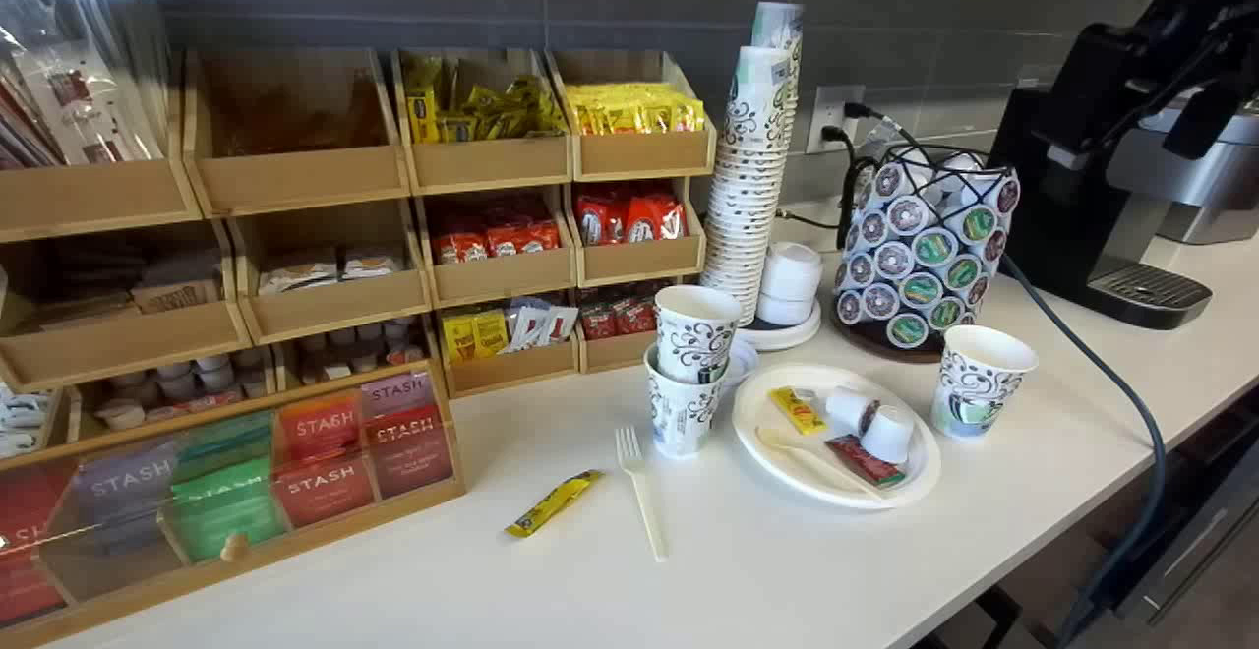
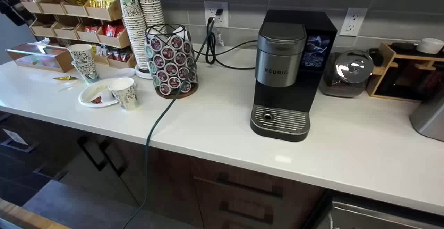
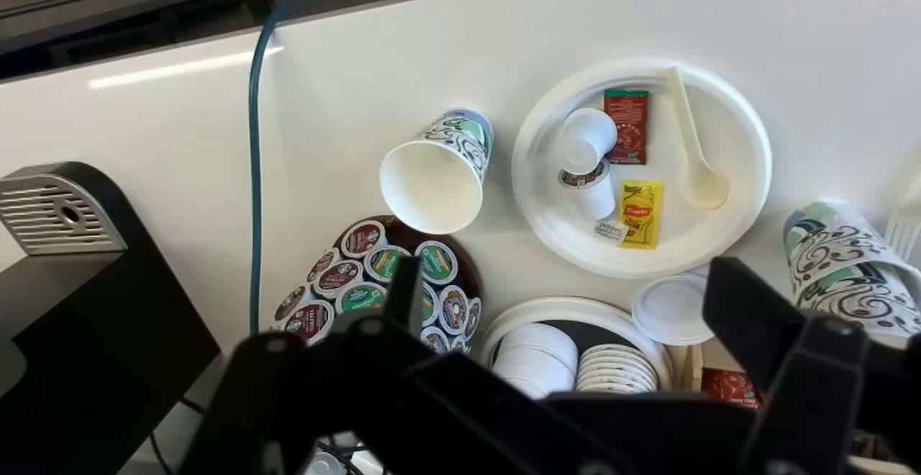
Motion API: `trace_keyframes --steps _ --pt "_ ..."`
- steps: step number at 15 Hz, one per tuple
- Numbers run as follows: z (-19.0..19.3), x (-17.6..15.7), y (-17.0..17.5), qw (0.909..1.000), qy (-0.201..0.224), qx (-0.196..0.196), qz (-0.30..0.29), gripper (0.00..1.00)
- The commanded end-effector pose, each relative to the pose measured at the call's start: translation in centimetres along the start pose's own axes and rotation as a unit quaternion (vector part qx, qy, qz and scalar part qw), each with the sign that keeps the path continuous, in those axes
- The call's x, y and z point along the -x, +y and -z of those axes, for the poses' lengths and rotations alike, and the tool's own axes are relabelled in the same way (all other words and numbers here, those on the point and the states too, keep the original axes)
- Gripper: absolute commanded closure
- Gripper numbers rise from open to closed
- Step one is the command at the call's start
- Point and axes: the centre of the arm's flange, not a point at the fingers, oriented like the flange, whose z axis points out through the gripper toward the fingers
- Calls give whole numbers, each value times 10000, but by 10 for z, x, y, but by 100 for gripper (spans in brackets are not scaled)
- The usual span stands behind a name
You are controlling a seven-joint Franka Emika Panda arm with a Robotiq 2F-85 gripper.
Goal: Move the yellow packet to the brown holder
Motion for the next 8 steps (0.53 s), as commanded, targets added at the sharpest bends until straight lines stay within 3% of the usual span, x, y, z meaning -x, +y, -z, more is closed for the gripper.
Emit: trace_keyframes --steps 1,8 --pt "0 0 0 10000 0 0 0 0" --pt "-2 -13 -29 9986 -58 -388 -366 0"
